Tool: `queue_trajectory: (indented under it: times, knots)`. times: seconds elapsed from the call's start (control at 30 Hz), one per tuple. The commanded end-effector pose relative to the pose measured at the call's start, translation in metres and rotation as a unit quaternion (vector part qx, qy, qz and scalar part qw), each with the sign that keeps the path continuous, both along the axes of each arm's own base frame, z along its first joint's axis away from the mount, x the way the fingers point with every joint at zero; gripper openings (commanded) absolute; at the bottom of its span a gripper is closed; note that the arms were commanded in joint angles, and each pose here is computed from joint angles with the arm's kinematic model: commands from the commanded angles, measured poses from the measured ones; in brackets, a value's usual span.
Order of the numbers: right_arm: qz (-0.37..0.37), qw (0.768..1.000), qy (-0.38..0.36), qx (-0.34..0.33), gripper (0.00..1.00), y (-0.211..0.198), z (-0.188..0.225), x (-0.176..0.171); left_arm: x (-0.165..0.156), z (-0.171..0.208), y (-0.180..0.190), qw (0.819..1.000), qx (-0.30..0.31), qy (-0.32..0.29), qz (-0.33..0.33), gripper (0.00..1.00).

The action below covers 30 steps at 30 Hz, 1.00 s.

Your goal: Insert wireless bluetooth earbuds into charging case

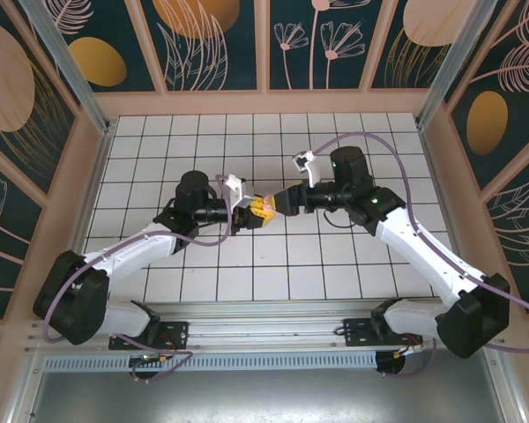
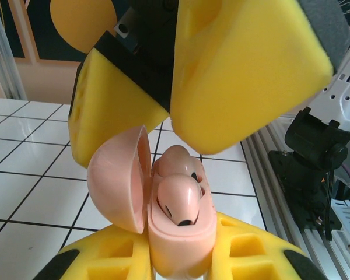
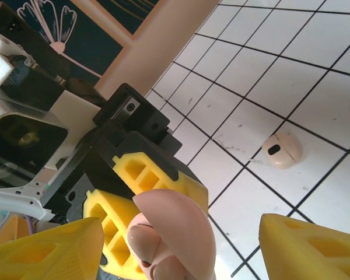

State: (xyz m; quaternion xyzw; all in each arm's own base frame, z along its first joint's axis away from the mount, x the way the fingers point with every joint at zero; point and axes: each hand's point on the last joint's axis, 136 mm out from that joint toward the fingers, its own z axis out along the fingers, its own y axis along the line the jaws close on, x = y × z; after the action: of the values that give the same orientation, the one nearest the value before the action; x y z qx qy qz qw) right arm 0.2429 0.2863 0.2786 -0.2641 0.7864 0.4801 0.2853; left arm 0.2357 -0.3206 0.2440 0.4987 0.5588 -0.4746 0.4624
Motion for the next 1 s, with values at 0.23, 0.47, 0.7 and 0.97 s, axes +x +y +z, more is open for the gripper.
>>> queue_trajectory:
  times: [0.23, 0.47, 0.7, 0.97]
  knots:
    - [0.067, 0.995, -0.019, 0.07, 0.64, 0.007, 0.041, -0.024, 0.0, 0.008, -0.001, 1.0, -0.007, -0.009, -0.003, 0.19]
    - [0.051, 0.993, -0.023, 0.1, 0.54, -0.013, 0.053, -0.028, 0.003, 0.008, -0.002, 1.0, -0.006, -0.004, 0.001, 0.19]
    - [-0.055, 0.995, -0.029, 0.076, 0.54, -0.039, 0.044, -0.002, 0.015, 0.007, -0.005, 0.999, -0.004, 0.037, 0.026, 0.19]
    - [-0.344, 0.938, 0.031, 0.018, 0.53, -0.114, -0.003, 0.055, 0.051, -0.011, -0.012, 0.974, -0.002, 0.2, 0.109, 0.17]
